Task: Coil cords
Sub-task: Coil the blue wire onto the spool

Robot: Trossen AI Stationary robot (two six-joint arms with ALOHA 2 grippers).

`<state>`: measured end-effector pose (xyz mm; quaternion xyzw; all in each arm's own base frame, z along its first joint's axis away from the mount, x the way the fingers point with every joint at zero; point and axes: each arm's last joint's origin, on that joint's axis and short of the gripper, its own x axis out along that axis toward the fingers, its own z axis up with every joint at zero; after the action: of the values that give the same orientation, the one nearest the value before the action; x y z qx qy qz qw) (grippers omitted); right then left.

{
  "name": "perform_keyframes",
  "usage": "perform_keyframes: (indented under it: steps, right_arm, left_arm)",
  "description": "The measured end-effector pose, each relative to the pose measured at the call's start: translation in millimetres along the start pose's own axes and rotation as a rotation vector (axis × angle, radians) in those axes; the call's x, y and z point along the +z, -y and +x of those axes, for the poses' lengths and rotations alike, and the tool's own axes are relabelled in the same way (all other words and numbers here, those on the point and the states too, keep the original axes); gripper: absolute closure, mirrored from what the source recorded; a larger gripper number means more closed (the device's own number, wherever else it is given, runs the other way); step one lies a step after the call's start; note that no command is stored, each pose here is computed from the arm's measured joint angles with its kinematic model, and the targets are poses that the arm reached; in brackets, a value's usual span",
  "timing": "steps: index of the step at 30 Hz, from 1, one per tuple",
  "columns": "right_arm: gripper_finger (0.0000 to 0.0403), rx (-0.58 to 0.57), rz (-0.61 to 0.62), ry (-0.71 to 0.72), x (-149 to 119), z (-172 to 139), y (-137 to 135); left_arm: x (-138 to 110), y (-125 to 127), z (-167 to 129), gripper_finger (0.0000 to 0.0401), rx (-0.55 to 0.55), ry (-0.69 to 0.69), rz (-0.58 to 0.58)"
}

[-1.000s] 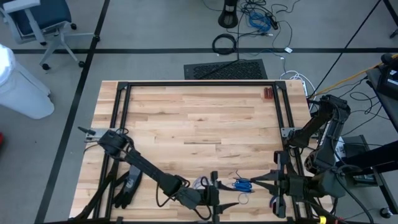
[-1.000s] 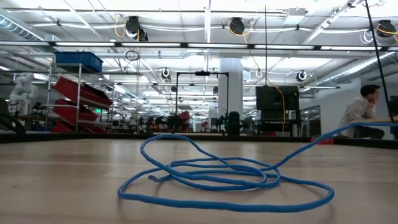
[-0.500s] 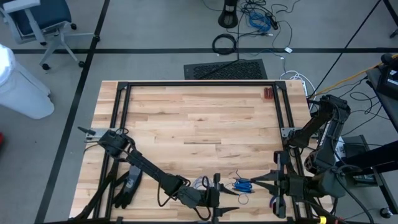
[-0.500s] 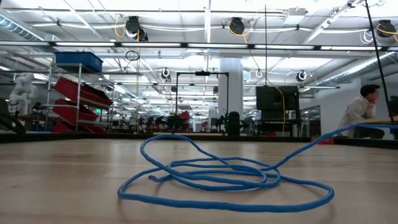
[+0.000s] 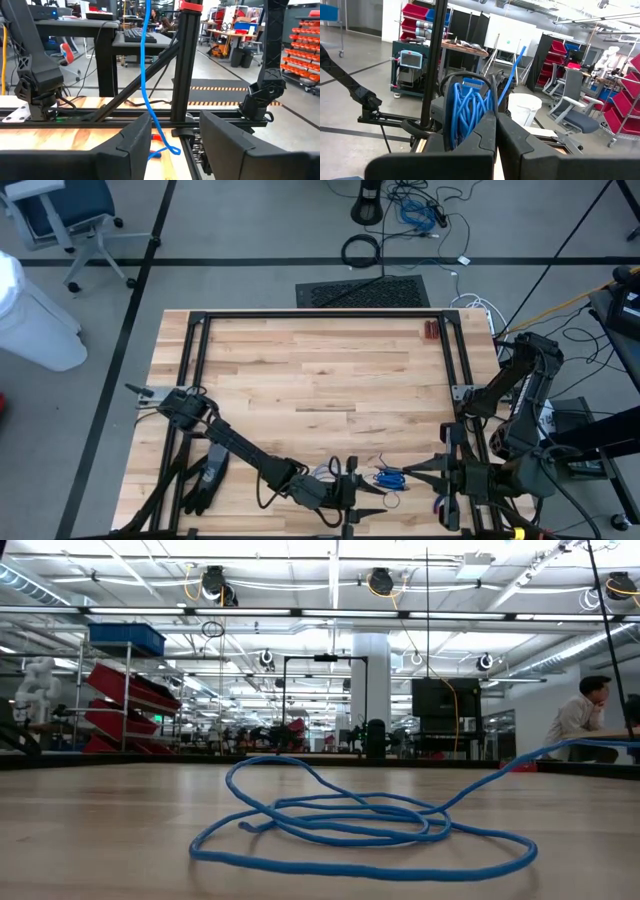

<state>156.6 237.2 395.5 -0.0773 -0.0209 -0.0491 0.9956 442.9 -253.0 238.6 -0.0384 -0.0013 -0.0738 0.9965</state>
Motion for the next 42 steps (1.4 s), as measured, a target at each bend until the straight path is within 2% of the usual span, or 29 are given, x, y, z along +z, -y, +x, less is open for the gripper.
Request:
perform_keyframes:
  steps: [15, 19, 32, 42]
  right_arm:
    - [0.0403, 0.0, 0.0, 0.0, 0.0, 0.0, 0.0]
    - [0.0403, 0.0, 0.0, 0.0, 0.0, 0.0, 0.0]
    - [0.0403, 0.0, 0.0, 0.0, 0.0, 0.0, 0.0]
    - [0.0403, 0.0, -0.001, 0.0, 0.1, 0.0, 0.0]
  left_arm:
    - [0.1, -1.0, 0.4, 0.0234, 0.005, 0.001, 0.0]
    - [0.1, -1.2, 0.3, 0.026, 0.013, 0.001, 0.0]
    - [0.1, -1.6, 0.5, 0.039, 0.015, 0.001, 0.0]
    - [1.2, -4.5, -0.9, 0.0398, 0.093, -0.026, 0.017]
